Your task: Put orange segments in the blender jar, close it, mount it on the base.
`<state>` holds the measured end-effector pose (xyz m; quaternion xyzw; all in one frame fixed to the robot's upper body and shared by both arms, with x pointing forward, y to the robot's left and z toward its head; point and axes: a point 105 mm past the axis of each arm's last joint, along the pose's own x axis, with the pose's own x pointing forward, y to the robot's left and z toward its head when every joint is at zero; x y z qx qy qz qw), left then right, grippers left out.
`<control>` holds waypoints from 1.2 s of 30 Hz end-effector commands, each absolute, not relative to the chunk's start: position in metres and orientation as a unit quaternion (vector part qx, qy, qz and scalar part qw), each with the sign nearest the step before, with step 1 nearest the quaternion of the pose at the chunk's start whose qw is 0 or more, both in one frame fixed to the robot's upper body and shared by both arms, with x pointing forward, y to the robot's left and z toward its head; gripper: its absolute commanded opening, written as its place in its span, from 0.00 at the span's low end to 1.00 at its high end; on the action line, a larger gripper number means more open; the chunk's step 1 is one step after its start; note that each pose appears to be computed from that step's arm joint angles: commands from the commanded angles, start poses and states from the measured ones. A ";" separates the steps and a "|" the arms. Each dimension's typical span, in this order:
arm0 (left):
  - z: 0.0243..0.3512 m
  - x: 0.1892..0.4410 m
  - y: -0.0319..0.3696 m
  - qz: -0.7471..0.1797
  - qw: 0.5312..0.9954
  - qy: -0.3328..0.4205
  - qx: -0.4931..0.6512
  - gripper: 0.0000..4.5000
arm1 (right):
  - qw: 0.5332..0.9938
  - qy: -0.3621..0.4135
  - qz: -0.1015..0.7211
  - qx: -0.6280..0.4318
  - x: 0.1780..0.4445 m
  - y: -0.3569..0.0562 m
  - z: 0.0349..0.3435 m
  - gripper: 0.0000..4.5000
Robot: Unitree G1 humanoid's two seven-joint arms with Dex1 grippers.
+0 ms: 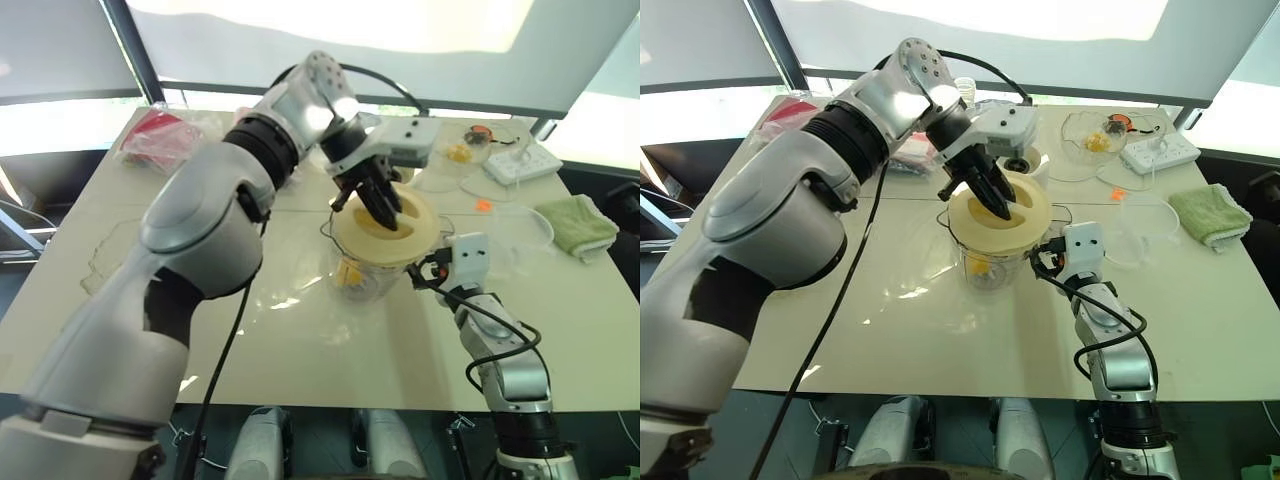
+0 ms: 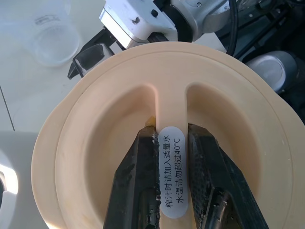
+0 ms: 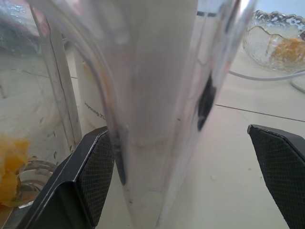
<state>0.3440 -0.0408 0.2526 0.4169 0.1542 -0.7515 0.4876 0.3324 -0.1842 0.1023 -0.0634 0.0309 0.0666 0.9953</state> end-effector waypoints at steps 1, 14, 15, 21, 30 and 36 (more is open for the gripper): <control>0.249 0.348 -0.035 -0.737 0.472 0.158 0.458 0.05 | 0.996 -0.001 0.070 -0.062 0.336 -0.181 0.117 1.00; 0.222 0.348 -0.036 -0.747 0.485 0.194 0.412 0.05 | 0.996 -0.004 0.058 -0.065 0.337 -0.186 0.118 1.00; 0.222 0.348 -0.037 -0.747 0.491 0.197 0.403 0.05 | 0.996 -0.005 0.057 -0.066 0.338 -0.187 0.118 1.00; 0.218 0.351 -0.033 -0.750 0.514 0.202 0.364 0.05 | 0.997 -0.011 0.048 -0.068 0.339 -0.188 0.121 1.00; 0.207 0.355 -0.028 -0.743 0.528 0.221 0.347 0.05 | 0.997 -0.018 0.036 -0.068 0.343 -0.190 0.125 1.00; 0.198 0.358 -0.024 -0.734 0.536 0.227 0.349 0.05 | 0.997 -0.020 0.034 -0.068 0.345 -0.189 0.124 1.00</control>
